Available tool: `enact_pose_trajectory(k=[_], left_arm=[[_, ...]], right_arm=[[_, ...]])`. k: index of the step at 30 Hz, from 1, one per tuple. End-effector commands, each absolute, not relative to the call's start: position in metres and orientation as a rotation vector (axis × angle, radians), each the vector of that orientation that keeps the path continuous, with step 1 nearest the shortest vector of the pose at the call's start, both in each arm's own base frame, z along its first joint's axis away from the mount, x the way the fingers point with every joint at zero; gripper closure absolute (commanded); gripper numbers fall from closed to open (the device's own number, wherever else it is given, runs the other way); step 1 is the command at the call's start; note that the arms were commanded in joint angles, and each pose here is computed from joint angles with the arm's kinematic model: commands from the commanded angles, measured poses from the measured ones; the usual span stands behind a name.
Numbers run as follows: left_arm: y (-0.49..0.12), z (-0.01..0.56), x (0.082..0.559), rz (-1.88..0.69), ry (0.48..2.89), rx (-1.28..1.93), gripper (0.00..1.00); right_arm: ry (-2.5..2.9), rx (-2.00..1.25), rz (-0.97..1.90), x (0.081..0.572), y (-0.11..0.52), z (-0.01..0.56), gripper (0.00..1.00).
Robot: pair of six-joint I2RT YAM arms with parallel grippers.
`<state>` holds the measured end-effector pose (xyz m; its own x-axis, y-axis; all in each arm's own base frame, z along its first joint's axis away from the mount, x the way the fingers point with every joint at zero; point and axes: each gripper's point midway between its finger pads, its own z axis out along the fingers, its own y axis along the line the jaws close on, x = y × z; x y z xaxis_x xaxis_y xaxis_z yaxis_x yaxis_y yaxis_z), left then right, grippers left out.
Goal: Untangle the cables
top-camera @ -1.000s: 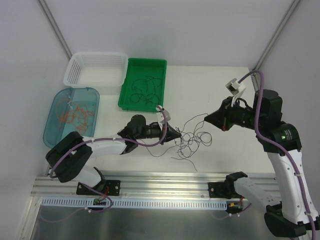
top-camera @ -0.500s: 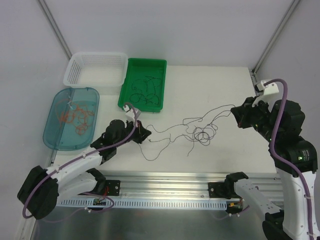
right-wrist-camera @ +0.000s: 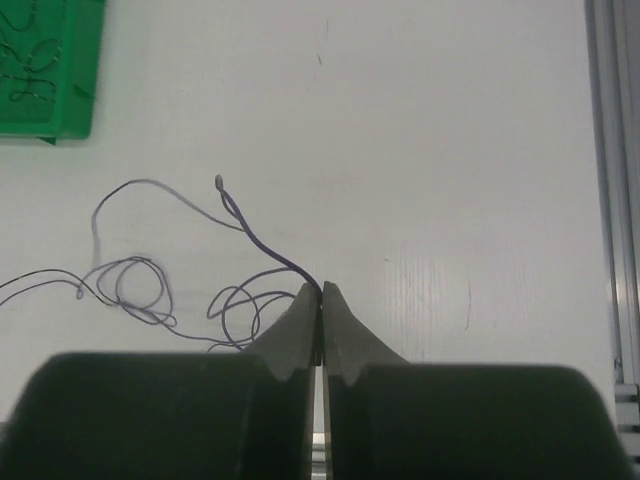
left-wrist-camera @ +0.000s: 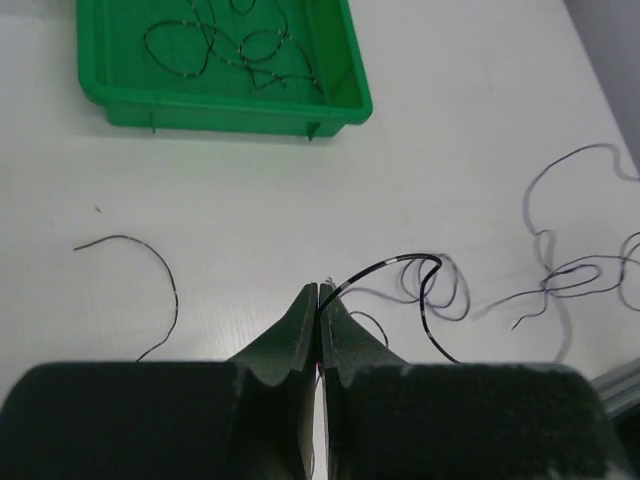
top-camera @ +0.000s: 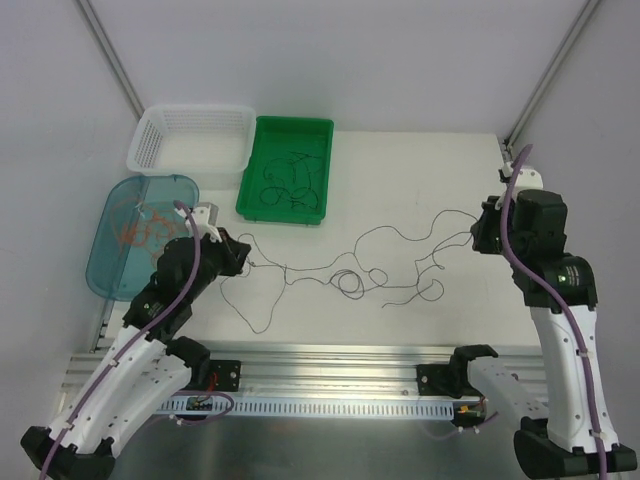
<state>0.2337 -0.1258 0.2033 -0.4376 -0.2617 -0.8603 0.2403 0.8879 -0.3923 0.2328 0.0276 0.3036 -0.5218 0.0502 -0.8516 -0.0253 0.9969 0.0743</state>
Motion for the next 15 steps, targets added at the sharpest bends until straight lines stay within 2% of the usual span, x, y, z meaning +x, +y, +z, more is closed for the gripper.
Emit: enact_pose_trajectory(k=[1,3,5,6,11,12,14,15], left_arm=[[-0.123,0.269,0.23,-0.616,1.834,-0.047,1.0],[-0.13,0.318,0.225,-0.682,1.749,0.002,1.0],[-0.137,0.341,0.227,-0.709,1.725,0.033,1.0],[-0.139,0.373,0.222,-0.739,1.663,0.059,1.0],[-0.14,0.447,0.221,-0.733,1.543,0.124,1.0],[-0.139,0.475,0.213,-0.746,1.486,0.142,1.0],[-0.149,0.489,0.215,-0.777,1.478,0.185,1.0],[-0.149,0.505,0.211,-0.788,1.445,0.195,1.0]], right_arm=[[2.171,0.106,0.136,0.245,0.028,0.275,0.99],[2.238,0.126,0.217,0.246,0.037,0.245,0.99],[2.25,0.152,0.287,0.25,0.045,0.234,0.99],[2.274,0.167,0.295,0.249,0.046,0.222,0.99],[2.313,0.245,0.304,0.253,0.043,0.194,0.99],[2.319,0.254,0.32,0.253,0.045,0.189,0.99],[2.326,0.261,0.393,0.253,0.055,0.178,0.97],[2.336,0.256,0.425,0.253,0.06,0.173,0.93]])
